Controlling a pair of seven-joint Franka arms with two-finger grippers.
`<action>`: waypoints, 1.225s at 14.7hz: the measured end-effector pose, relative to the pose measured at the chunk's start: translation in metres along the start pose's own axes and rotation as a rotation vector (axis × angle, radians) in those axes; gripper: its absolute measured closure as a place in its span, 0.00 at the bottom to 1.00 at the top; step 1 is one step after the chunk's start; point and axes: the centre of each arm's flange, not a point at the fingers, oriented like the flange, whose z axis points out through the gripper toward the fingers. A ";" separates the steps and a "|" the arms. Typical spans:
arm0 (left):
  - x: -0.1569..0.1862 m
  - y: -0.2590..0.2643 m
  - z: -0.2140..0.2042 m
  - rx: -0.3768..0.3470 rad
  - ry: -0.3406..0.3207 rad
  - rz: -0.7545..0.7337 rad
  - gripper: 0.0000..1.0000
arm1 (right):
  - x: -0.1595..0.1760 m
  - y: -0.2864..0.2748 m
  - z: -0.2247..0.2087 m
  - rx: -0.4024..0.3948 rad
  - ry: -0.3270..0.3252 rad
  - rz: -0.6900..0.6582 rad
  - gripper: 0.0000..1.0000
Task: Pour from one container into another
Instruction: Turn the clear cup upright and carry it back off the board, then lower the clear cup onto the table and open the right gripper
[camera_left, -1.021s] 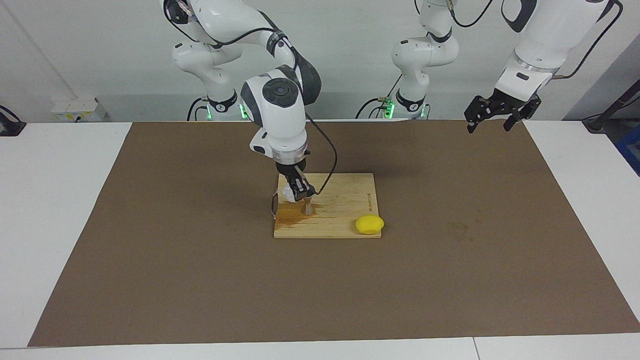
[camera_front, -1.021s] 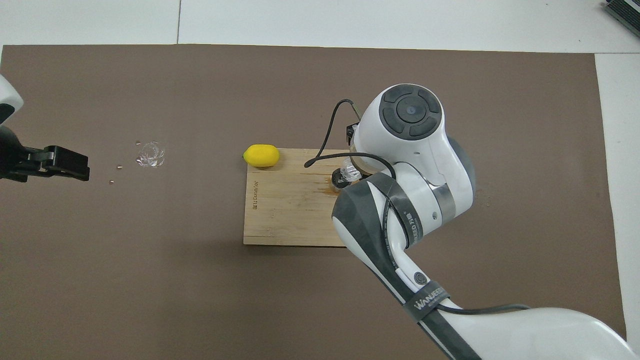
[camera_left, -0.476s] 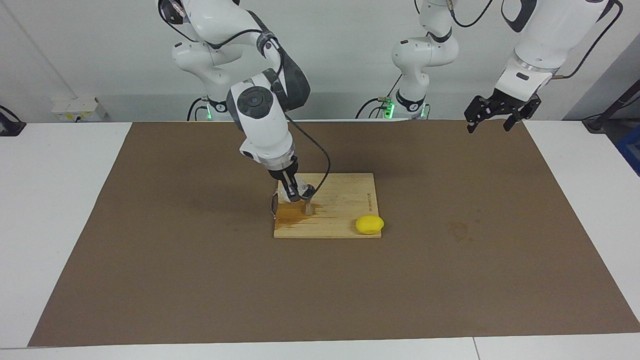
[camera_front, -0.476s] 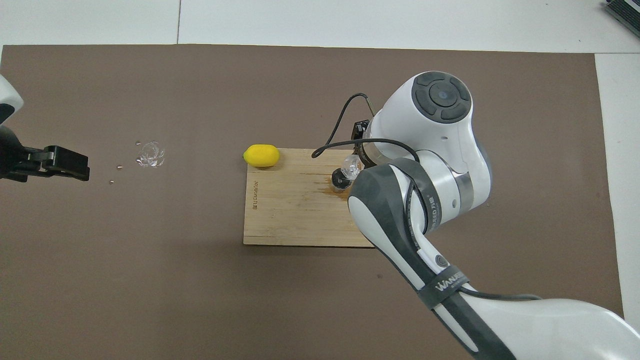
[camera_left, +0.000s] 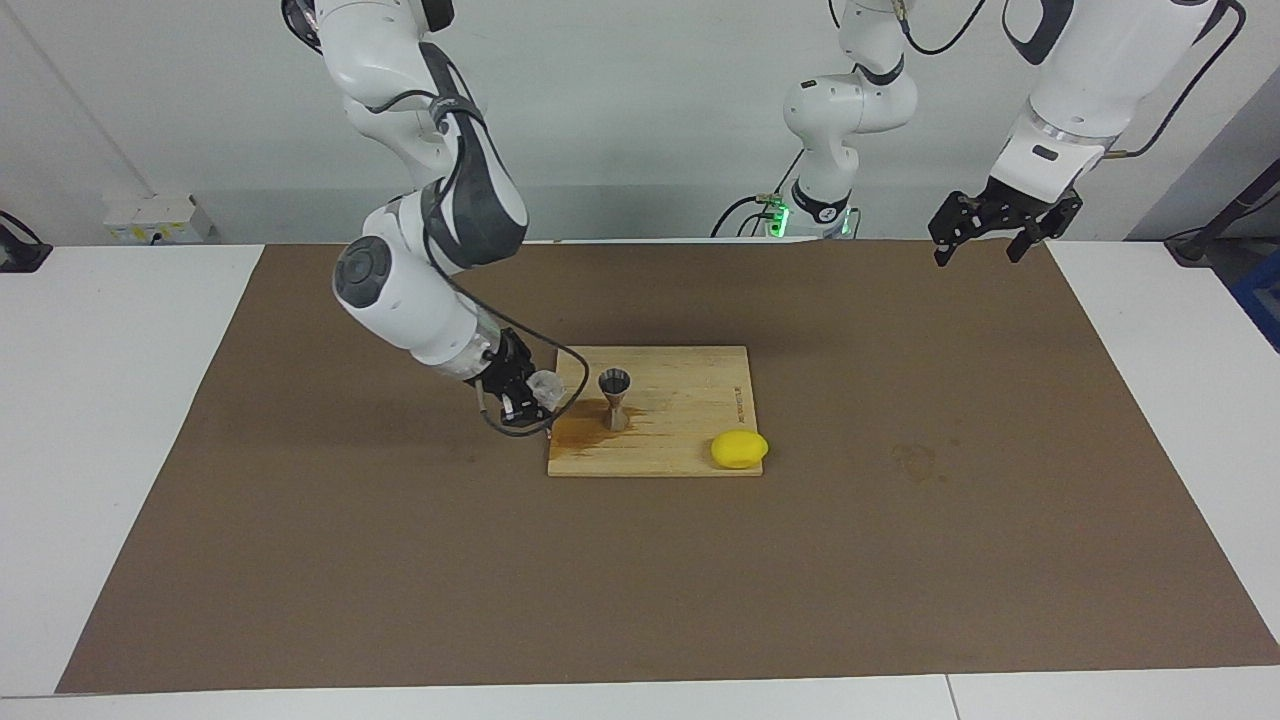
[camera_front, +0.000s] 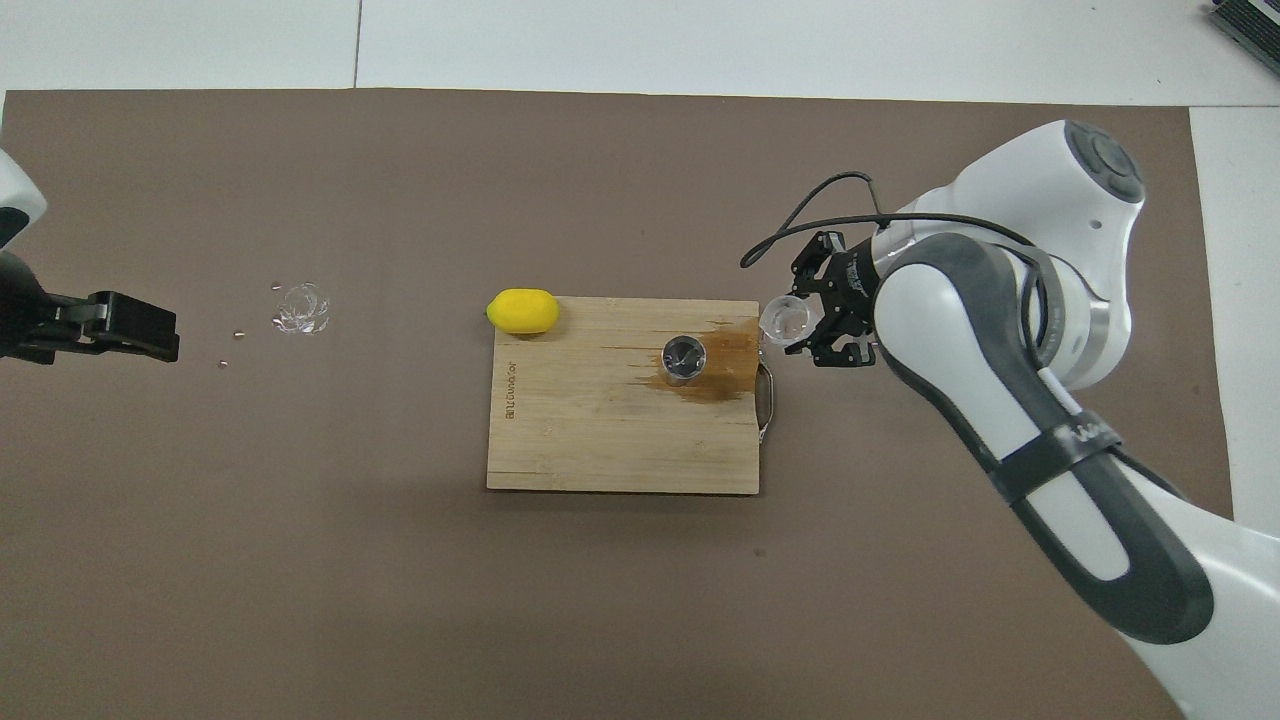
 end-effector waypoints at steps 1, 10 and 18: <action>0.000 0.000 0.000 0.000 0.000 0.000 0.00 | 0.022 0.005 -0.001 0.001 -0.037 0.010 0.49; 0.000 0.000 0.000 0.000 0.000 0.000 0.00 | 0.167 0.055 -0.007 0.026 -0.206 0.023 0.49; 0.000 0.000 0.000 0.000 0.000 0.000 0.00 | 0.274 0.092 -0.002 0.040 -0.301 -0.014 0.49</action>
